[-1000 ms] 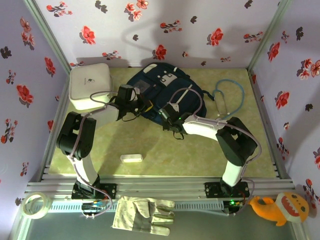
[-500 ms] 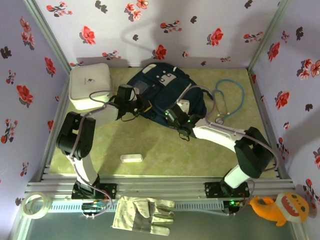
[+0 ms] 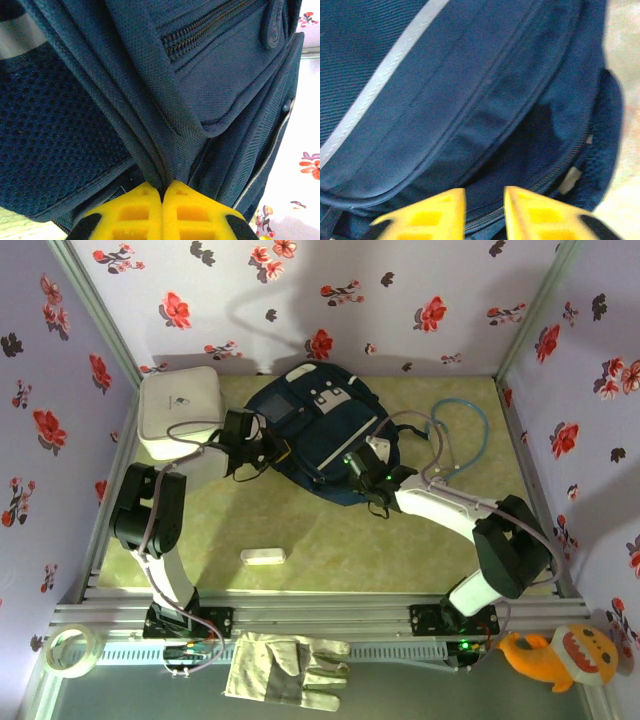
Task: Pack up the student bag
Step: Zip the student bag at the top-center of the table.
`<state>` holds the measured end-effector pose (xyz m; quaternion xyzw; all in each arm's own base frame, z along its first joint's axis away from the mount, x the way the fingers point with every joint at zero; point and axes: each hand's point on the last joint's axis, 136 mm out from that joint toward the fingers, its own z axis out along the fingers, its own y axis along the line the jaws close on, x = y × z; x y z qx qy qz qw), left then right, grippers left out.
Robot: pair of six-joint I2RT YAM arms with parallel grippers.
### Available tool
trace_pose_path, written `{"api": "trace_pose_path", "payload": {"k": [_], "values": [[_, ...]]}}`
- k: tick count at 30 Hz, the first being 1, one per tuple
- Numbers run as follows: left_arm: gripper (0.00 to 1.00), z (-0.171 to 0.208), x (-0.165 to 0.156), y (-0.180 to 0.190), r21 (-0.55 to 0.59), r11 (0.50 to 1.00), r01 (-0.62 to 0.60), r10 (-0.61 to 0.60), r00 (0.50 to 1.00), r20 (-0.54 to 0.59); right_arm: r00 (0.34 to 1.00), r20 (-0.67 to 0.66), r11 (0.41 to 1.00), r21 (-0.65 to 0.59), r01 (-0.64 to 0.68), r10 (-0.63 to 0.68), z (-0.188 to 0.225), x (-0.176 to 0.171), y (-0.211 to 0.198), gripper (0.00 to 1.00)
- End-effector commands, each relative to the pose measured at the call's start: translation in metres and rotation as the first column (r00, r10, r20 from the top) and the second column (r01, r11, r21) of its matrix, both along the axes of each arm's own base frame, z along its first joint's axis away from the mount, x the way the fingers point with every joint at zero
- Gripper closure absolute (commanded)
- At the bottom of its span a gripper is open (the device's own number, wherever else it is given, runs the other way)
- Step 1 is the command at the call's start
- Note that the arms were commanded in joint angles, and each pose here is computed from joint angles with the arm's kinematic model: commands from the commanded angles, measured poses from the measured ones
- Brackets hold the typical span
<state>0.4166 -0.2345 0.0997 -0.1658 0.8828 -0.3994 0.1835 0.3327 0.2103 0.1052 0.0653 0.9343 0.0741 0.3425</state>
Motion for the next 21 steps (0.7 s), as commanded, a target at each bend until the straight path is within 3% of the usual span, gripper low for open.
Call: {"api": "trace_pose_path", "payload": {"k": [1,2,5,7,10,14,17,19,21], "values": [[1.00,0.023,-0.002,-0.002,0.001,1.000,0.030,-0.030,0.998,0.054,0.999,-0.013,0.996,0.076,-0.044,0.045,0.003,0.002,0.022,0.63],[0.99,0.022,-0.005,-0.001,0.013,0.999,0.037,-0.037,0.998,0.053,0.999,-0.016,0.996,0.082,-0.032,0.034,0.002,0.002,0.021,0.60],[0.72,0.012,-0.017,0.009,0.075,0.996,0.037,-0.039,0.999,0.029,1.000,-0.014,0.994,0.109,0.004,-0.002,0.005,0.005,0.018,0.54],[0.61,0.008,-0.026,0.014,0.119,0.992,0.043,-0.046,0.999,0.022,1.000,-0.015,0.992,0.125,0.023,-0.022,0.007,0.006,0.015,0.51],[0.54,0.013,-0.041,0.008,0.166,0.981,0.096,-0.104,0.994,0.039,0.999,-0.010,0.989,0.144,0.044,-0.043,0.012,0.007,0.010,0.47],[0.52,0.033,-0.057,-0.018,0.231,0.949,0.215,-0.242,0.966,0.095,0.997,-0.013,0.982,0.171,0.082,-0.081,0.015,0.008,0.002,0.44],[0.52,0.038,-0.062,-0.032,0.390,0.869,0.306,-0.376,0.919,0.118,0.994,-0.013,0.978,0.180,0.105,-0.105,0.016,0.009,-0.006,0.42],[0.51,0.040,-0.063,-0.040,0.528,0.767,0.364,-0.490,0.864,0.117,0.992,-0.014,0.974,0.185,0.129,-0.129,0.018,0.009,-0.013,0.42],[0.51,0.043,-0.066,-0.051,0.661,0.628,0.412,-0.614,0.784,0.095,0.987,-0.016,0.969,0.189,0.161,-0.161,0.018,0.007,-0.024,0.41]]}}
